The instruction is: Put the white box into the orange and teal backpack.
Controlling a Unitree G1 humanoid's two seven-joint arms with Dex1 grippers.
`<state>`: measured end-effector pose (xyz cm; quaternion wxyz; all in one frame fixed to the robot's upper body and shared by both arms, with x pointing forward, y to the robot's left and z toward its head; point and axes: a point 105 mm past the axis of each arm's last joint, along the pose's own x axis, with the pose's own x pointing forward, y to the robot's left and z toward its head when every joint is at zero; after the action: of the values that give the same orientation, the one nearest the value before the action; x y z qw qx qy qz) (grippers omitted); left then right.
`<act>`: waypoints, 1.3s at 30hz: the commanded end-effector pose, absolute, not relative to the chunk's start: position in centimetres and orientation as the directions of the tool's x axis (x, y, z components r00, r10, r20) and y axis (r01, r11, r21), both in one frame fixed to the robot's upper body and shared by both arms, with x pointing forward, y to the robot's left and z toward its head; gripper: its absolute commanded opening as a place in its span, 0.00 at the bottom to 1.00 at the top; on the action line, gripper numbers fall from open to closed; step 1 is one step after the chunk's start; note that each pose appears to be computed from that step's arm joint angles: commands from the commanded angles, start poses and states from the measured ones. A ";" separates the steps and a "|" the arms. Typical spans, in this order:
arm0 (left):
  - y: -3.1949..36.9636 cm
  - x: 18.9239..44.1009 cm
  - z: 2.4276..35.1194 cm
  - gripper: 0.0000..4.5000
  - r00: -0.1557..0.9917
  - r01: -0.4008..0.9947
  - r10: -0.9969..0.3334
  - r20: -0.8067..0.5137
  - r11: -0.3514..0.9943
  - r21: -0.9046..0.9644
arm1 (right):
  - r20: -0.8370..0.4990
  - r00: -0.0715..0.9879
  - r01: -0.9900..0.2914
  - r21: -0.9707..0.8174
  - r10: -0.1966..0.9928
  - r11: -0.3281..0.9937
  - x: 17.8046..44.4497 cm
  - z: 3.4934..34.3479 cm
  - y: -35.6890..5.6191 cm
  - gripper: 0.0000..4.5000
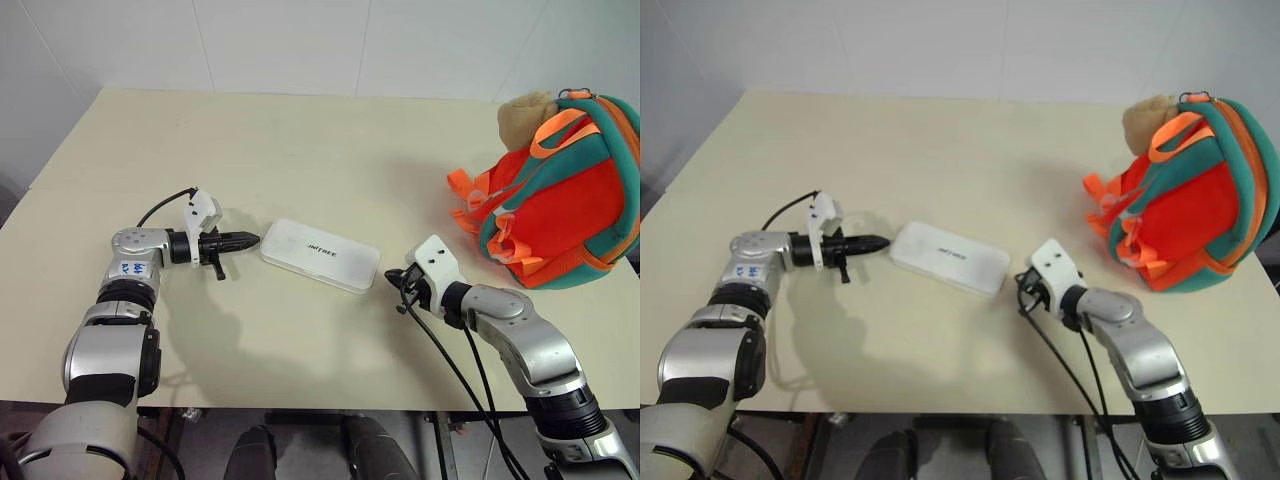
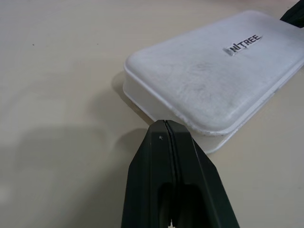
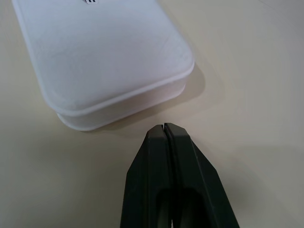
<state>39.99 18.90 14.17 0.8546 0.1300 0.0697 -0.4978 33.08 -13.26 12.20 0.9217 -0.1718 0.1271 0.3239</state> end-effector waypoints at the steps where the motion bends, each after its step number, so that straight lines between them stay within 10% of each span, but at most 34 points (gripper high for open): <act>1: 18.5 40.3 15.3 0.00 0.497 0.866 -0.837 -0.228 0.463 0.189 | -0.295 0.749 -0.660 -0.265 0.593 0.703 32.9 13.9 -12.0 0.01; 39: 16.4 32.3 13.2 0.00 0.058 0.997 -0.919 -0.390 0.077 -0.031 | -0.490 0.466 -0.884 -0.224 0.737 0.410 28.4 14.6 -11.3 0.01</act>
<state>33.20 18.01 12.61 0.7448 0.1271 0.1710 -0.6324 29.73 -13.32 13.43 0.8469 -0.2299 0.1907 0.4399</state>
